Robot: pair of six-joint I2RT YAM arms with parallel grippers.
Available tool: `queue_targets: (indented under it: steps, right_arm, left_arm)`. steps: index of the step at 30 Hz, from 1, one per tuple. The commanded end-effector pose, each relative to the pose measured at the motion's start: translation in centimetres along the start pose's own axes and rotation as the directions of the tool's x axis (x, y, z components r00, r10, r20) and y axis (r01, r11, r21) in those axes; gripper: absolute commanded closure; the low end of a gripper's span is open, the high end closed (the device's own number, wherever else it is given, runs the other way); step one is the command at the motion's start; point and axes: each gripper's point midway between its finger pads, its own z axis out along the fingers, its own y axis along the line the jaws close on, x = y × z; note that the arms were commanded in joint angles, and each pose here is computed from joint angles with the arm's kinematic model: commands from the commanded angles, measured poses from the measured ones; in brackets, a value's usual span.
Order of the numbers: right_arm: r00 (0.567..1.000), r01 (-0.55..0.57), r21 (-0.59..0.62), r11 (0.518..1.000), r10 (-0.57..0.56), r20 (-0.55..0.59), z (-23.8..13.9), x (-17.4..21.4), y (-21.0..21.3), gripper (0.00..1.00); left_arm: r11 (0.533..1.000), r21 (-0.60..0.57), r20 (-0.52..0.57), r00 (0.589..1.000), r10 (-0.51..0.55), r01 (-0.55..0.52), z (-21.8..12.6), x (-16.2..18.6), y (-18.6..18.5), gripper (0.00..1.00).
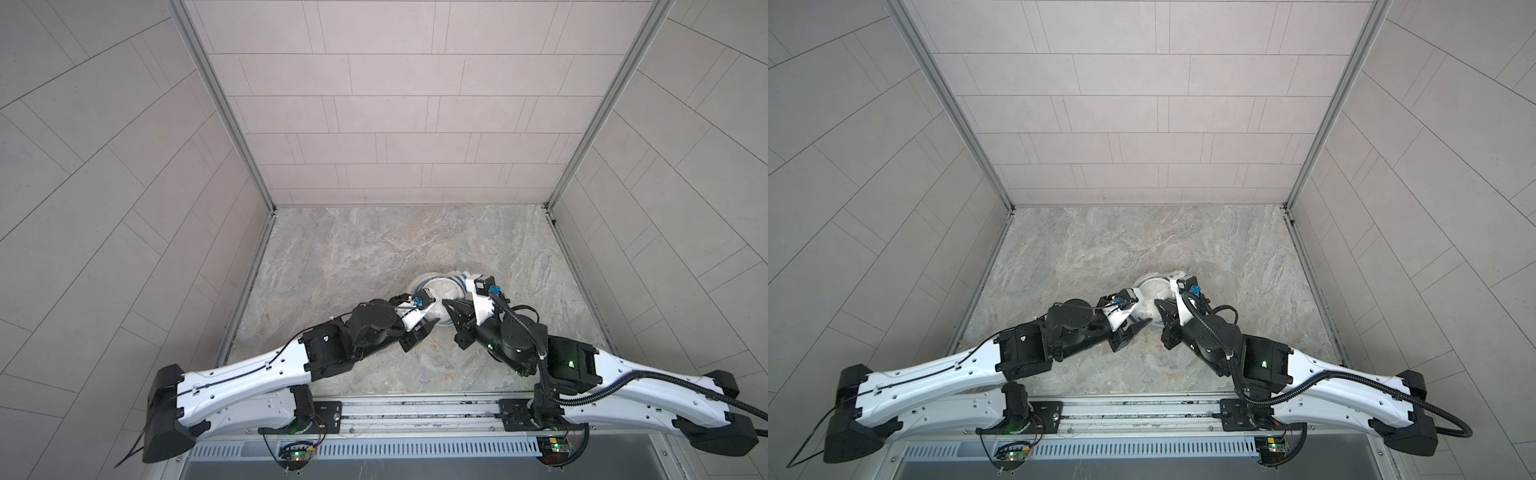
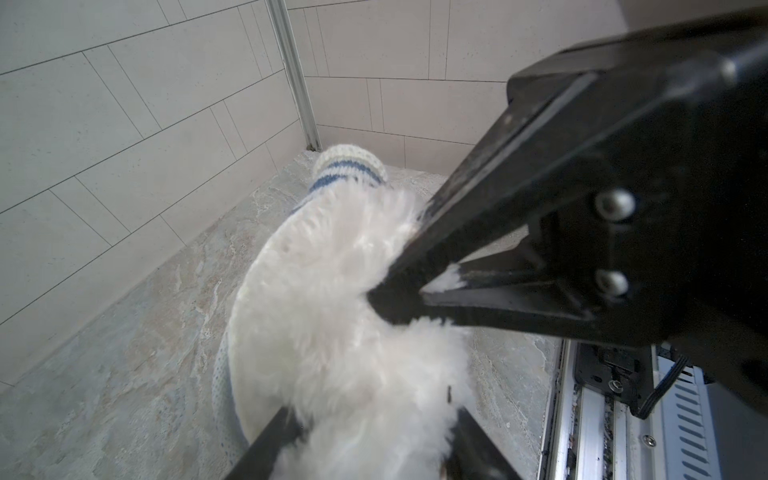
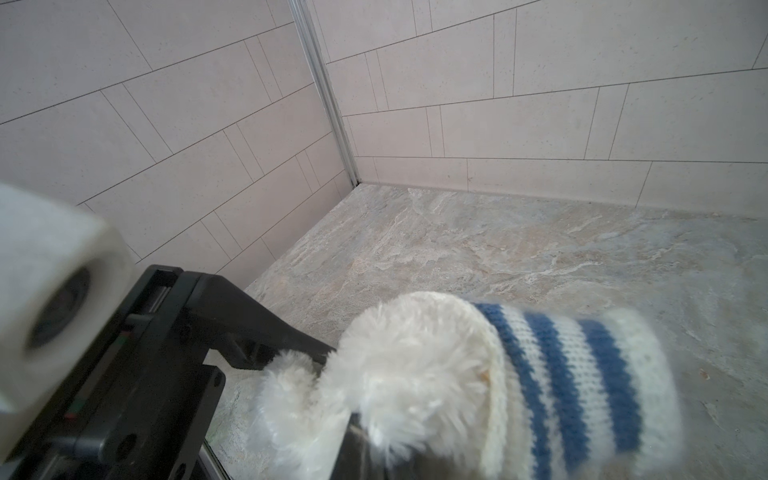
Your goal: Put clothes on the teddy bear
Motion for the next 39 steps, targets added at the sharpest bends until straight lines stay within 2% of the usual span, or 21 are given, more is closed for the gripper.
queue_targets:
  steps: [1,10,12,14,17,19,21,26,29,32,36,39]
  right_arm:
    - [0.997,-0.053,-0.042,0.998,0.055,0.05,-0.3,-1.9,1.0,1.0]
    - [0.996,-0.07,-0.058,0.996,0.073,0.053,-0.1,-1.9,1.3,1.0]
    - [0.996,-0.073,-0.061,0.995,0.076,0.054,0.0,-1.9,1.4,1.0]
    - [0.996,-0.074,-0.062,0.995,0.078,0.053,-0.1,-1.9,1.4,1.0]
    - [0.997,-0.066,-0.058,0.996,0.068,0.043,-0.1,-1.7,1.3,1.0]
    - [0.998,-0.051,-0.05,0.997,0.052,0.028,-0.2,-1.6,1.2,1.0]
    - [0.999,-0.033,-0.047,0.998,0.033,0.014,-0.3,-1.3,1.1,0.99]
    - [1.0,0.011,-0.154,0.988,-0.01,0.009,-1.6,-0.9,2.1,0.67]
    - [0.999,0.015,-0.146,0.989,-0.02,-0.028,-2.3,0.3,1.3,0.57]
    - [0.999,-0.044,-0.116,0.992,0.04,-0.031,-2.6,1.7,-0.1,0.51]
    - [0.991,-0.131,-0.045,0.99,0.129,-0.03,-2.5,3.6,-2.4,0.48]
    - [0.972,-0.235,0.002,0.972,0.235,-0.016,-1.9,4.7,-4.3,0.48]
  left_arm:
    - [1.0,0.0,0.062,0.998,0.006,-0.006,-0.2,-2.4,0.1,0.44]
    - [0.997,-0.062,0.034,0.998,0.044,-0.041,1.6,-1.8,0.8,0.45]
    - [0.996,-0.078,0.041,0.998,0.043,-0.039,1.8,-1.9,1.0,0.48]
    - [0.995,-0.092,0.054,0.998,0.04,-0.035,1.7,-2.1,1.3,0.58]
    - [0.994,-0.109,0.068,0.997,0.036,-0.029,1.3,-2.4,1.7,0.91]
    - [0.994,-0.109,0.089,0.996,0.021,-0.011,0.8,-2.6,1.9,1.0]
    - [0.994,-0.109,0.107,0.994,-0.014,0.026,0.3,-2.7,2.5,1.0]
    - [0.984,-0.083,0.168,0.975,-0.144,0.16,-1.2,-2.3,4.5,1.0]
    - [0.98,-0.062,0.184,0.967,-0.176,0.19,-1.6,-1.6,4.9,1.0]
    - [0.978,-0.037,0.179,0.964,-0.194,0.204,-1.5,-0.4,4.7,1.0]
    - [0.971,-0.029,0.164,0.959,-0.231,0.238,-1.4,1.2,4.7,1.0]
    - [0.965,-0.027,0.16,0.954,-0.253,0.261,-1.6,2.1,4.6,1.0]
